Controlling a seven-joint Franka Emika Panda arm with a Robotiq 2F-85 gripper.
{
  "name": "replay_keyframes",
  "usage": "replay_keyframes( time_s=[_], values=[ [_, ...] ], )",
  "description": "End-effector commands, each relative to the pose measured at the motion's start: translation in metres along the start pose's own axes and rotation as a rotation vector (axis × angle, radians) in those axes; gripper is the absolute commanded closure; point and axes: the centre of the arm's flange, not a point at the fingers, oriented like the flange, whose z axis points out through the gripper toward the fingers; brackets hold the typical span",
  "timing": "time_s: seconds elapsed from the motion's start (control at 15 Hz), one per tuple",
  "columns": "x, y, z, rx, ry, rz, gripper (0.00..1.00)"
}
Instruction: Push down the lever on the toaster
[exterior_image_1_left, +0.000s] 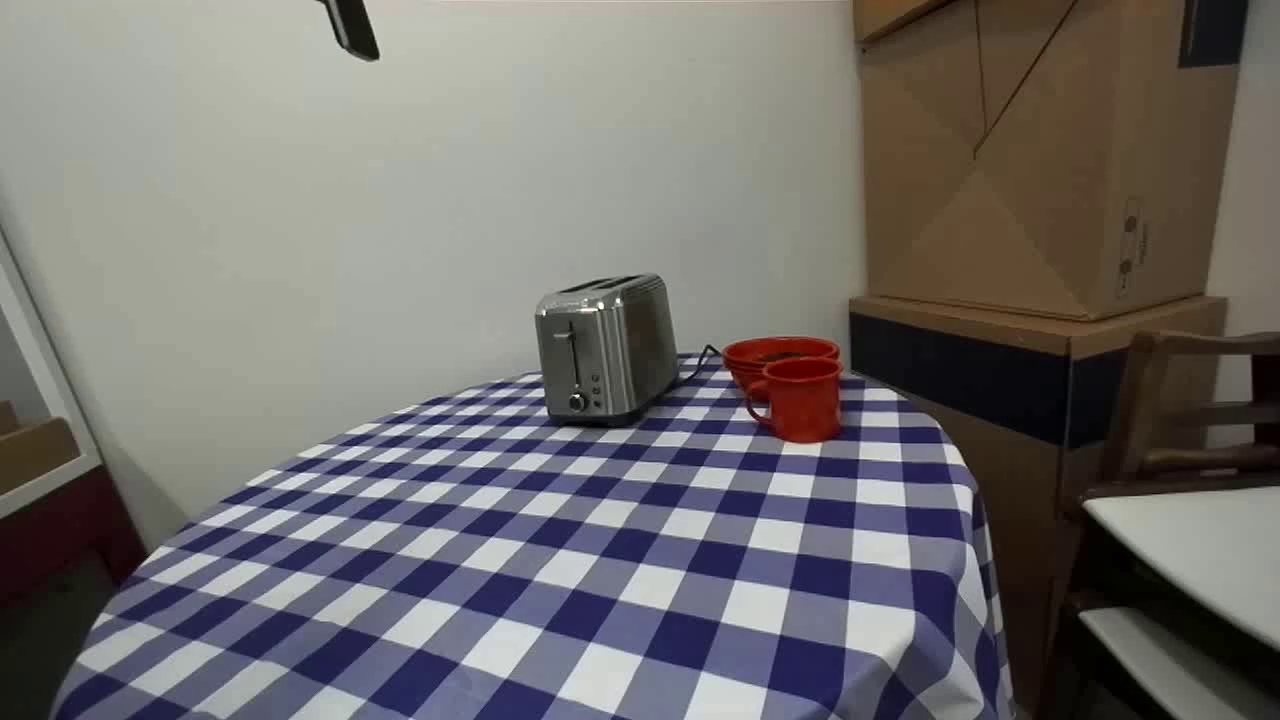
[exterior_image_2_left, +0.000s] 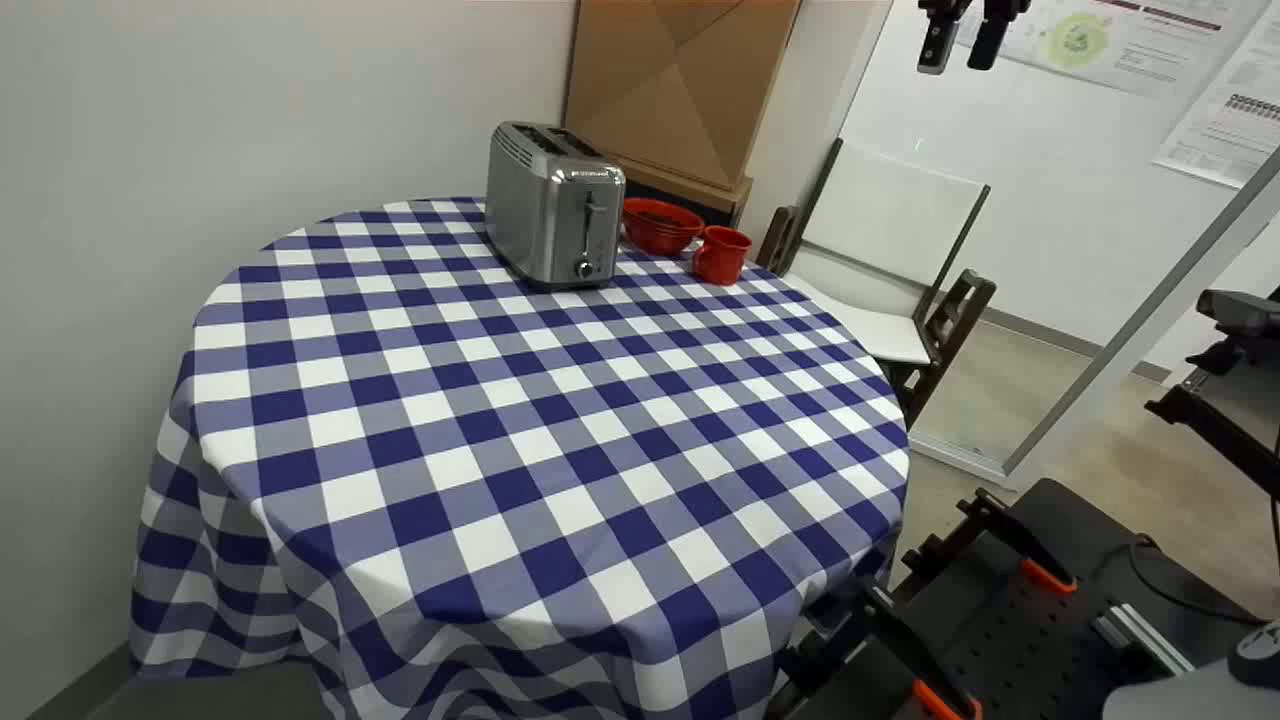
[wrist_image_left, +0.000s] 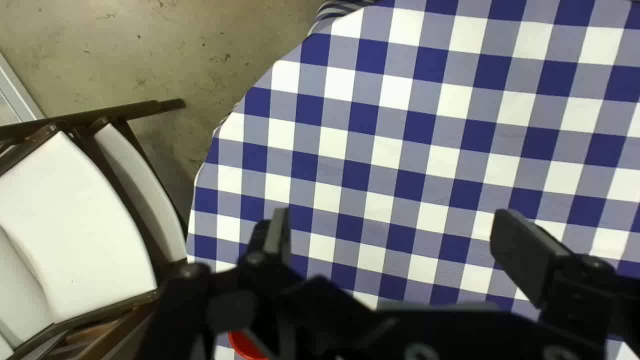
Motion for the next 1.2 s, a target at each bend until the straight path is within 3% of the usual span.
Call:
replay_keyframes(
  time_s=[0.0, 0.27, 0.53, 0.73, 1.13],
  values=[
    [0.000, 0.000, 0.000, 0.000, 0.000, 0.000, 0.00],
    [0.002, -0.002, 0.002, 0.006, 0.008, 0.007, 0.00],
    [0.024, -0.021, 0.015, 0.019, 0.125, 0.007, 0.00],
    [0.054, -0.039, 0.032, 0.087, 0.216, 0.037, 0.00],
    [0.128, -0.068, 0.079, 0.113, 0.427, 0.051, 0.00]
  ],
)
